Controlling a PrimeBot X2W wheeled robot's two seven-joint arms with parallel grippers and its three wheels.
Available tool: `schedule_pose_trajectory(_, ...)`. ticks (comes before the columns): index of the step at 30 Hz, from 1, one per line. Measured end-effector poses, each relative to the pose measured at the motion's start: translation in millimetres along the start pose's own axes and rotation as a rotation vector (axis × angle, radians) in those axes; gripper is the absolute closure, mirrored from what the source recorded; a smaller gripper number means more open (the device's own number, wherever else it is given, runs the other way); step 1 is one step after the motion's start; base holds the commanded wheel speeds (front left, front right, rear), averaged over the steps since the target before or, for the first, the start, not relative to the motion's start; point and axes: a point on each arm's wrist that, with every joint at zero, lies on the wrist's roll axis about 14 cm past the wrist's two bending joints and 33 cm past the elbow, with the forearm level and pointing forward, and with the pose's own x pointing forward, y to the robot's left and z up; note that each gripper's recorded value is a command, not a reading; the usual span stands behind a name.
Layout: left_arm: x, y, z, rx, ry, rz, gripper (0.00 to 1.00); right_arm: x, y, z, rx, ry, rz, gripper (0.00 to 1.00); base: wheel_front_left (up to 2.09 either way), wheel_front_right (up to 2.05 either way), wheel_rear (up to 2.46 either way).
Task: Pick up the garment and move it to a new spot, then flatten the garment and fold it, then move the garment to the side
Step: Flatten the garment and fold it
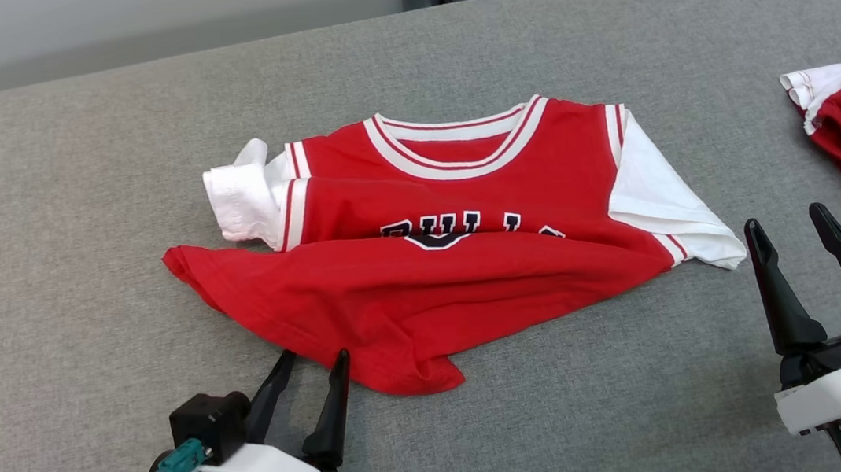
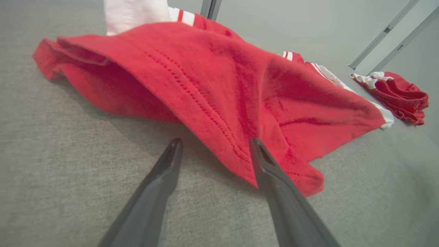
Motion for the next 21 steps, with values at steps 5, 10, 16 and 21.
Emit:
schedule_pose_trajectory(5,9.9,-1.5,7.0,0.007,-0.036,-0.025,1.00,-1.8,-6.0,-4.9,0.008,0.012,-0.020,0.00,0.00,0.00,0.00)
schedule_pose_trajectory(10,6.0,12.7,22.5,0.019,-0.094,0.002,1.00,1.0,-7.9,-2.7,0.015,0.000,-0.027,0.00,0.00,0.00,0.00)
schedule_pose_trajectory(16,-10.8,33.0,44.2,0.060,-0.145,0.059,1.00,5.3,-2.8,-5.9,0.032,0.007,-0.014,0.00,0.00,0.00,0.00)
schedule_pose_trajectory(21,-23.5,46.1,69.6,0.121,-0.181,0.090,1.00,10.7,5.2,-7.3,0.038,0.012,0.010,0.00,0.00,0.00,0.00)
